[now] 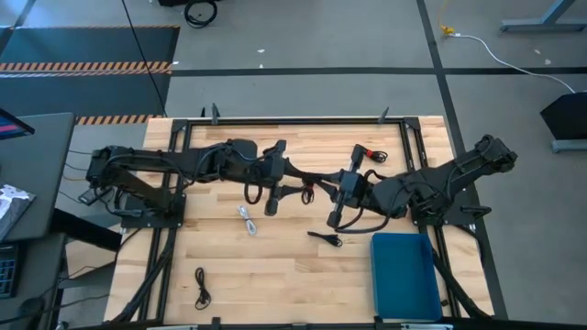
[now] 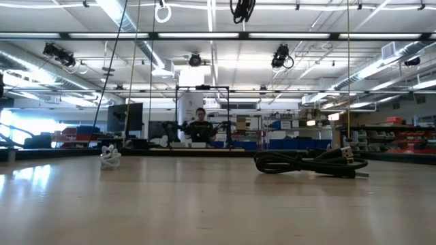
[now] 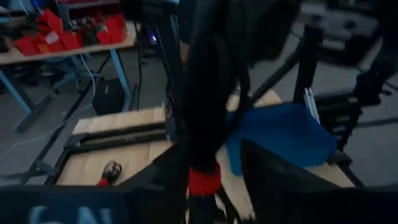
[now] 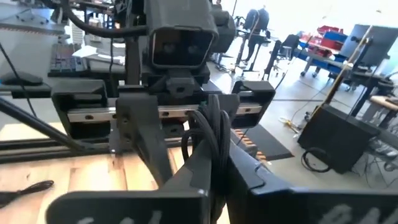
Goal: Pick and place USB-C Cables
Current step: Put the black USB cable into the blue bin
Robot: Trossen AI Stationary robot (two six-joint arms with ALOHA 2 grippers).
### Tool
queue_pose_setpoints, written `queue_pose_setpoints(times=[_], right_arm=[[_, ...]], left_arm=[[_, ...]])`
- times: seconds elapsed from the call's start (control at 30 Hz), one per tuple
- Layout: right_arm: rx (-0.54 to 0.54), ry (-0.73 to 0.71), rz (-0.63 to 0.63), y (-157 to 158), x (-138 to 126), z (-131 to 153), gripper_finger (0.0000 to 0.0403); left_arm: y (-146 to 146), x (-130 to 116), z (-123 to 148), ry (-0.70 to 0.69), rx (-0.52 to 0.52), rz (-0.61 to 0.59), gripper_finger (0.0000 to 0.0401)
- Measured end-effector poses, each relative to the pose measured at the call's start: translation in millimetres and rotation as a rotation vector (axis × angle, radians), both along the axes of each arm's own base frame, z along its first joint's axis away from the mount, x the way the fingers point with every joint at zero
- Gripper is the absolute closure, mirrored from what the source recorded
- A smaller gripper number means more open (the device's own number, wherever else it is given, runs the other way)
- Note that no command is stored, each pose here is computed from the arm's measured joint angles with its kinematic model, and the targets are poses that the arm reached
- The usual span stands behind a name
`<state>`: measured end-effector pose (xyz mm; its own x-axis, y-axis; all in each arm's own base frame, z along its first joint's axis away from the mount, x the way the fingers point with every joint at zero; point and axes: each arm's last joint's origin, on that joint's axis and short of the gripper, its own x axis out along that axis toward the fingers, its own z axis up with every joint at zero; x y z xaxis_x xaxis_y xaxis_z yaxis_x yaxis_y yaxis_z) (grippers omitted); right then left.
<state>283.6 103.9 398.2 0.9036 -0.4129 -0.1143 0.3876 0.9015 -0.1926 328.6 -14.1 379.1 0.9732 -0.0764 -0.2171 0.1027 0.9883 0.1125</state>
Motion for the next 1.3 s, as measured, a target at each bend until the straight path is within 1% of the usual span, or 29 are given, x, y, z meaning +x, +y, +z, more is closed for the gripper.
queue_pose_setpoints(times=[0.07, 0.17, 0.27, 0.4, 0.5, 0.6, 0.67, 0.77, 0.9, 0.97, 1.1, 1.17, 1.23, 1.3], right_arm=[[-0.004, 0.007, -0.007, 0.5, -0.5, -0.8, 0.0382], [-0.013, 0.048, -0.006, 1.9, -2.1, -5.1, 0.0384], [0.032, 0.121, 0.008, 2.6, -5.7, -12.9, 0.0384], [0.216, 0.225, 0.037, 0.9, -14.3, -19.0, 0.0384], [0.372, 0.335, 0.039, -1.0, -24.3, -21.2, 0.0384], [0.571, 0.467, 0.016, -5.0, -35.1, -25.1, 0.0384], [0.690, 0.542, -0.019, -6.0, -41.1, -29.9, 0.0384], [0.833, 0.638, -0.089, -4.0, -50.5, -36.3, 0.0384], [0.976, 0.739, -0.202, 3.7, -65.1, -42.2, 0.0384], [1.024, 0.771, -0.280, 8.2, -73.7, -44.4, 0.0384], [1.120, 0.839, -0.418, 20.8, -90.1, -52.2, 0.0381], [1.149, 0.869, -0.482, 28.1, -96.8, -60.4, 0.0378], [1.168, 0.884, -0.530, 35.1, -102.6, -69.6, 0.0380], [1.185, 0.897, -0.569, 41.5, -107.1, -81.1, 0.0384]], left_arm=[[0.1, -3.5, 0.2, 0.023, 0.002, 0.000, 0.0222], [3.7, -17.1, 0.6, 0.101, 0.034, 0.032, 0.0197], [6.8, -33.7, 4.4, 0.160, 0.072, 0.095, 0.0184], [7.5, -45.4, 4.1, 0.222, 0.099, 0.153, 0.0180], [7.8, -46.9, 2.9, 0.241, 0.117, 0.187, 0.0186], [6.9, -45.7, 0.5, 0.256, 0.123, 0.191, 0.0193], [6.8, -44.5, -1.3, 0.265, 0.124, 0.191, 0.0197], [5.5, -44.4, -1.1, 0.262, 0.106, 0.193, 0.0202], [5.2, -44.5, -1.2, 0.263, 0.101, 0.201, 0.0207], [5.4, -44.7, -1.5, 0.265, 0.086, 0.212, 0.0209], [6.3, -41.5, -6.0, 0.289, 0.095, 0.248, 0.0209], [6.5, -39.9, -10.2, 0.314, 0.103, 0.256, 0.0209], [6.5, -36.3, -11.9, 0.312, 0.105, 0.262, 0.0209], [6.4, -32.6, -17.9, 0.344, 0.112, 0.264, 0.0209]])
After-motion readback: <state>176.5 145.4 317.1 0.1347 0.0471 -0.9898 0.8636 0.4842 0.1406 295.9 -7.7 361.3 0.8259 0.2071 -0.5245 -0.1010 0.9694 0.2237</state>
